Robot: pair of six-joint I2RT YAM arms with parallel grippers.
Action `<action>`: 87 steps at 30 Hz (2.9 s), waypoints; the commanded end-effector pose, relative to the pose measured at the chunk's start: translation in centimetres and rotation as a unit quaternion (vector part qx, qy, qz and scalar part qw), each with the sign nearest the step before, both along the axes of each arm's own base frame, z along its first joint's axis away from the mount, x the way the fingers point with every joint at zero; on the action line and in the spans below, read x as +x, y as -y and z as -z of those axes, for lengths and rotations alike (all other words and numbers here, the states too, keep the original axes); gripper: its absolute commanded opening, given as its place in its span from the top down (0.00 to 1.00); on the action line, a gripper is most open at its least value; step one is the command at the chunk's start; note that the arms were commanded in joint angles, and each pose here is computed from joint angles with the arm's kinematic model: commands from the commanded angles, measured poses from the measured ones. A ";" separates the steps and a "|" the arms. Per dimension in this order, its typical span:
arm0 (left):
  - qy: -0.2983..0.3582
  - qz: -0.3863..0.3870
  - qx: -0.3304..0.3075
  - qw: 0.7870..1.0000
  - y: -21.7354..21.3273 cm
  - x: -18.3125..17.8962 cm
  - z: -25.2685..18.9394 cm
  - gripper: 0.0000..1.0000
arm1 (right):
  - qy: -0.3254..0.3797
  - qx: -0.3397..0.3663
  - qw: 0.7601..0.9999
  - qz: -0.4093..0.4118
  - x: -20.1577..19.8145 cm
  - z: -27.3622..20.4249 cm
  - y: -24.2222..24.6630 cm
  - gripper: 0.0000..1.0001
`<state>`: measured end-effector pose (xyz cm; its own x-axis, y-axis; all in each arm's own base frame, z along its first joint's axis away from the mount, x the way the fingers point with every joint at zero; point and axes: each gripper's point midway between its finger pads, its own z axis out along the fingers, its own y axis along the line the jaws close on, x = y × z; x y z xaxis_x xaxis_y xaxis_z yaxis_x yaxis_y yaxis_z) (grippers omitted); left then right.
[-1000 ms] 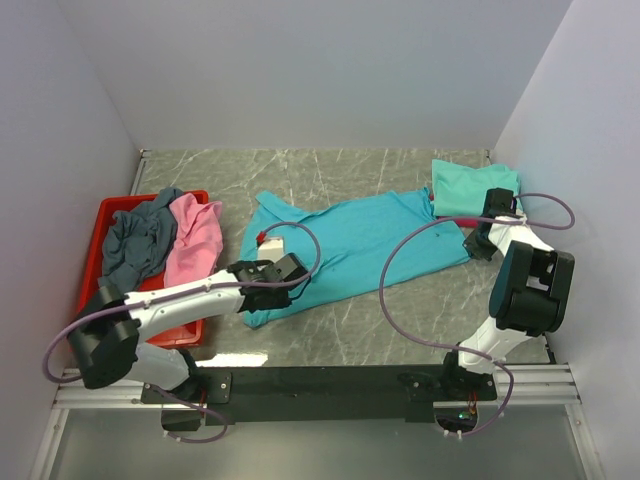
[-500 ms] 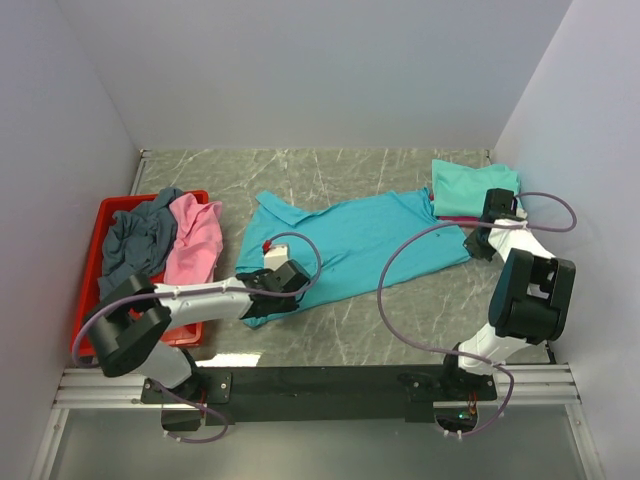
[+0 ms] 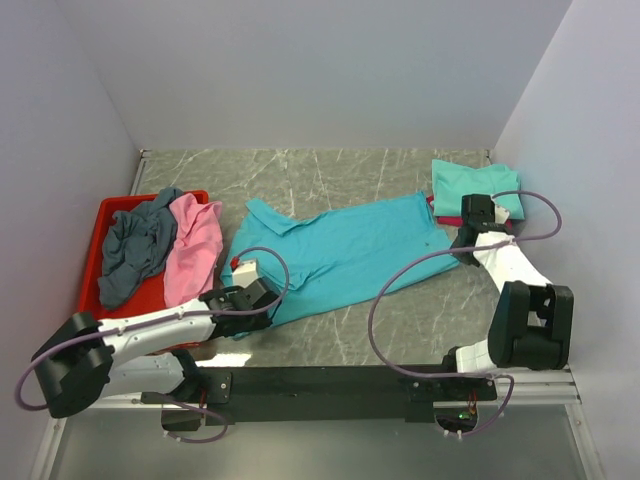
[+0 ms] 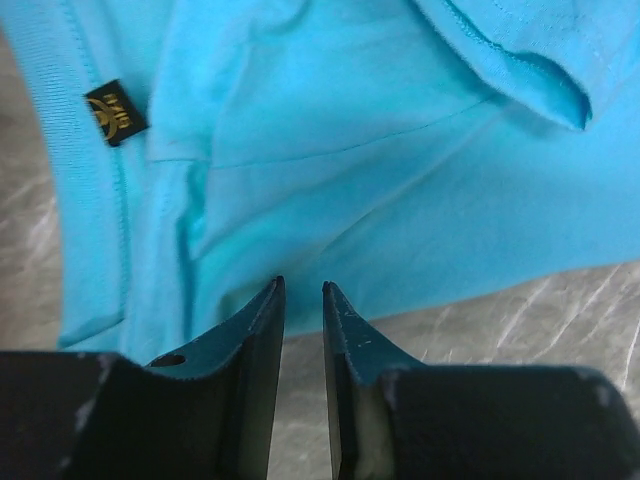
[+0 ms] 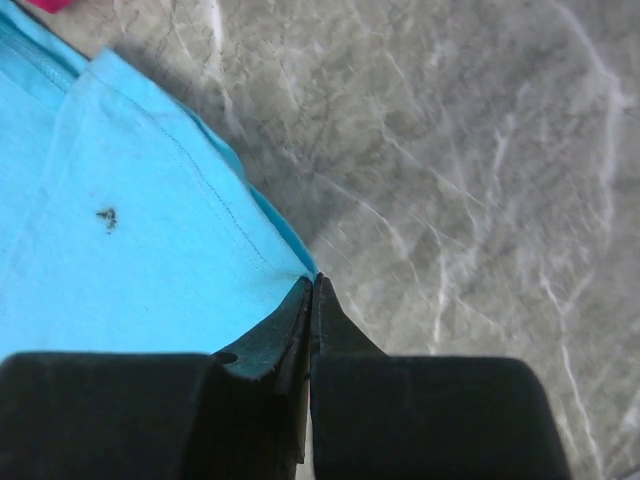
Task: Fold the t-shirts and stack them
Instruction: Fold the tshirt
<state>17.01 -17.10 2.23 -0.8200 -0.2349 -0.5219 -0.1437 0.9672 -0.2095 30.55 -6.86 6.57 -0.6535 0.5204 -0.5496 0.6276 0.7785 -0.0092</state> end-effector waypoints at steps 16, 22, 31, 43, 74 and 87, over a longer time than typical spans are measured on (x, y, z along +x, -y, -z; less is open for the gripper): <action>0.060 0.071 -0.039 0.995 6.0 4.2 -5.0 0.73 | 0.060 0.010 0.990 -0.129 1.9 -3.5 -9.5 0.50; 0.079 0.060 0.005 0.995 5.9 6.1 -4.7 0.73 | 0.051 0.065 0.981 -0.176 1.9 -0.8 -13.6 0.51; 0.108 -0.013 -0.031 0.994 2.7 8.6 -6.4 0.47 | 0.100 0.165 0.925 -0.328 0.9 -2.8 -26.0 0.50; 0.124 -0.072 -0.094 0.985 -0.9 10.6 -7.6 0.42 | 0.077 0.199 0.856 -0.470 -0.7 -2.5 -40.4 0.50; 0.113 -0.078 -0.095 0.986 -2.7 11.2 -6.7 0.41 | 0.006 0.066 0.855 -0.514 -4.0 2.2 -43.2 0.50; 0.115 -0.083 -0.091 0.986 -3.5 11.1 -6.8 0.41 | -0.002 0.050 0.856 -0.514 -3.6 2.8 -43.0 0.92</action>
